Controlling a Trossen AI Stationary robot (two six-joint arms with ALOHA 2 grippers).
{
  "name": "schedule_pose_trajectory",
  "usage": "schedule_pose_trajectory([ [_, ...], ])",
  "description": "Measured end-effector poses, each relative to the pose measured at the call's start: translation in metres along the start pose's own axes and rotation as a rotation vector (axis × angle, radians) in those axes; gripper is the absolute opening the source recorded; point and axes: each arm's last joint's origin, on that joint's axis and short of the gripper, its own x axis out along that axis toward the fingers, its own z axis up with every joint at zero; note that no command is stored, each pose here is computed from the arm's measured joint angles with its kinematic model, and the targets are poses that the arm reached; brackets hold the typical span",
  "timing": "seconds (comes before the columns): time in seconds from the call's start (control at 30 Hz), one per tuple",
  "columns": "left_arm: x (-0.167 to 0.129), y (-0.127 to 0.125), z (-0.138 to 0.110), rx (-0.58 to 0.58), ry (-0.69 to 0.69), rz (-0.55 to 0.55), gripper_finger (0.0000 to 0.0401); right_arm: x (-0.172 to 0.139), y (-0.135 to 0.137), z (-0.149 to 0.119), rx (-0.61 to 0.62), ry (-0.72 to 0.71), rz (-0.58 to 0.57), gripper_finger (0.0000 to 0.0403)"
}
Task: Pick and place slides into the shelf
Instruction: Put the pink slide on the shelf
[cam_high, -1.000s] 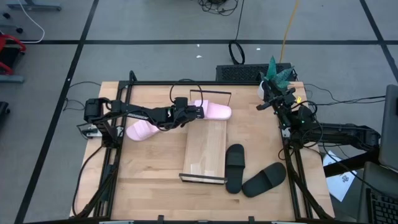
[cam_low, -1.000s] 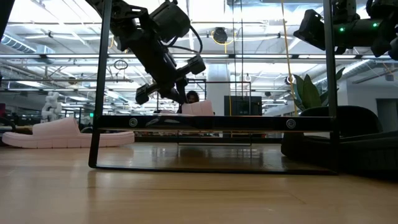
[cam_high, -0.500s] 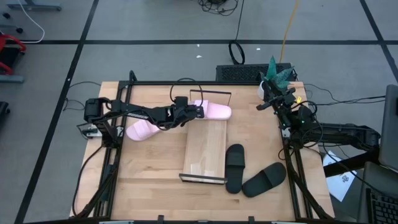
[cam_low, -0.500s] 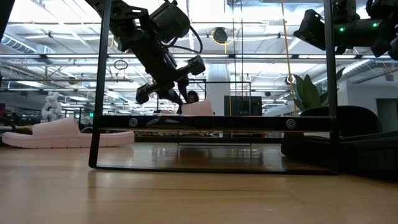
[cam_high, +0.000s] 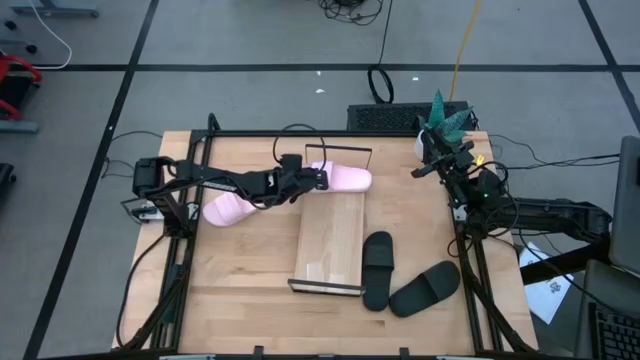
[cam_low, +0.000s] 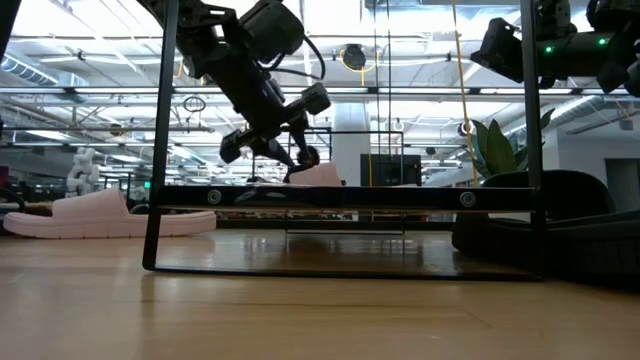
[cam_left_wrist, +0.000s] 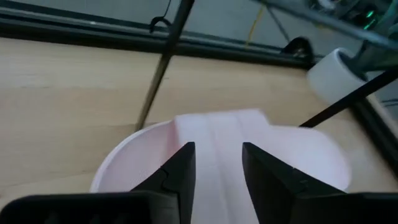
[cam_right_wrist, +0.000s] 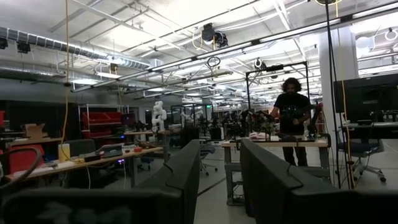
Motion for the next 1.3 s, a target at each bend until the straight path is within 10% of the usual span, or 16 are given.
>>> schedule_pose_trajectory([
  [0.27, -0.030, 0.001, 0.023, 0.110, 0.016, -0.022, 0.0138, 0.000, 0.000, 0.000, 0.005, -0.002, 0.000, 0.0107],
  [0.6, -0.122, 0.035, 0.030, 0.162, 0.356, 0.088, 0.0136, 0.000, 0.000, 0.002, 0.016, -0.023, 0.014, 0.0107],
  [1.0, -0.211, 0.083, 0.005, -0.168, 0.436, 0.493, 0.0136, 0.000, 0.001, 0.003, 0.034, -0.039, 0.054, 0.0107],
  [1.3, -0.207, 0.117, -0.033, -0.320, 0.389, 0.577, 0.0136, 0.000, 0.002, 0.004, 0.064, -0.047, 0.095, 0.0107],
])
